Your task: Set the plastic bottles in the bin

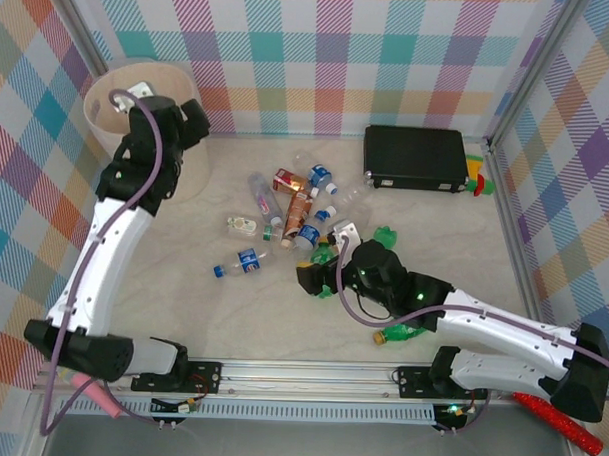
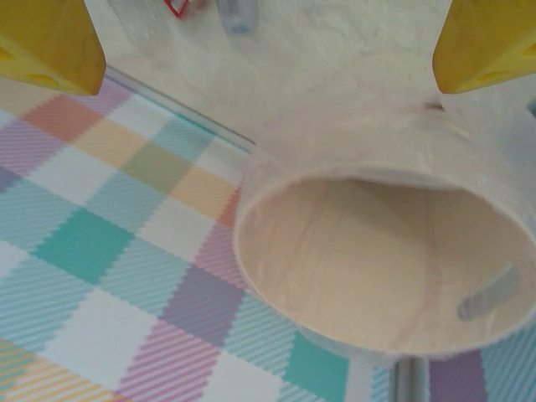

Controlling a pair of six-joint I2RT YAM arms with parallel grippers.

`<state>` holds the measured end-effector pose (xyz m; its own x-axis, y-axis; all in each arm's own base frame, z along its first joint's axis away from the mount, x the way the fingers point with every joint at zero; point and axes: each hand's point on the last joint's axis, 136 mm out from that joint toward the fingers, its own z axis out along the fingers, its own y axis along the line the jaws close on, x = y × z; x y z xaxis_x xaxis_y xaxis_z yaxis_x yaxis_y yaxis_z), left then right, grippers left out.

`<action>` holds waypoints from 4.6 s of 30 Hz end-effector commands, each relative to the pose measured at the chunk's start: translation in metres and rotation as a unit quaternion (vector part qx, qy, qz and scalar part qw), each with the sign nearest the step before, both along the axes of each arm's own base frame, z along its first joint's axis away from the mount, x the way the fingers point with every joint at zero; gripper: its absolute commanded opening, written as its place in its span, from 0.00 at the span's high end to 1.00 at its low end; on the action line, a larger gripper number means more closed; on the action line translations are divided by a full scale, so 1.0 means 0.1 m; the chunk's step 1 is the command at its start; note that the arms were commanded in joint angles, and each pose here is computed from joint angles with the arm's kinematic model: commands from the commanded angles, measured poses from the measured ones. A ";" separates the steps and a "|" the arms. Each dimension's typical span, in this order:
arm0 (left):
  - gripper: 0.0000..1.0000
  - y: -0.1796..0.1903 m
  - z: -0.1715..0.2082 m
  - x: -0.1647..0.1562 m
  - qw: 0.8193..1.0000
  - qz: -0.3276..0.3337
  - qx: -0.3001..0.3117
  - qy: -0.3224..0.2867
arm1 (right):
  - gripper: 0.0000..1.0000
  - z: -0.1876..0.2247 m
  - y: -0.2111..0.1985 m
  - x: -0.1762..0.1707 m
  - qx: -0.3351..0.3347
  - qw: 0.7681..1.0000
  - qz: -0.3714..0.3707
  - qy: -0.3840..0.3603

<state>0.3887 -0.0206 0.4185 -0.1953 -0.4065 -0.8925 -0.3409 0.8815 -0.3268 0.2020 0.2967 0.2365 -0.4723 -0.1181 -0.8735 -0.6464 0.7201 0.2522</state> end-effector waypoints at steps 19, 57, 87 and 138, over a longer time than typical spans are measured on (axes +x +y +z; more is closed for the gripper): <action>0.00 -0.82 -1.31 -1.32 0.986 -0.117 -0.031 0.112 | 0.00 -0.90 -0.24 0.42 -0.082 0.965 -0.141 0.206; 0.00 -0.77 -1.56 -1.63 0.976 -0.164 -0.084 0.113 | 0.41 -1.67 -0.17 0.46 -0.121 0.931 -0.171 0.301; 0.37 -1.81 -1.49 -1.42 0.884 -0.364 -0.272 0.108 | 0.42 -0.23 0.65 -0.30 -0.042 0.994 0.101 -0.005; 0.93 -0.80 -0.61 -1.36 0.974 -0.223 -0.032 0.000 | 0.01 0.19 0.43 -0.22 0.002 0.997 0.060 -0.054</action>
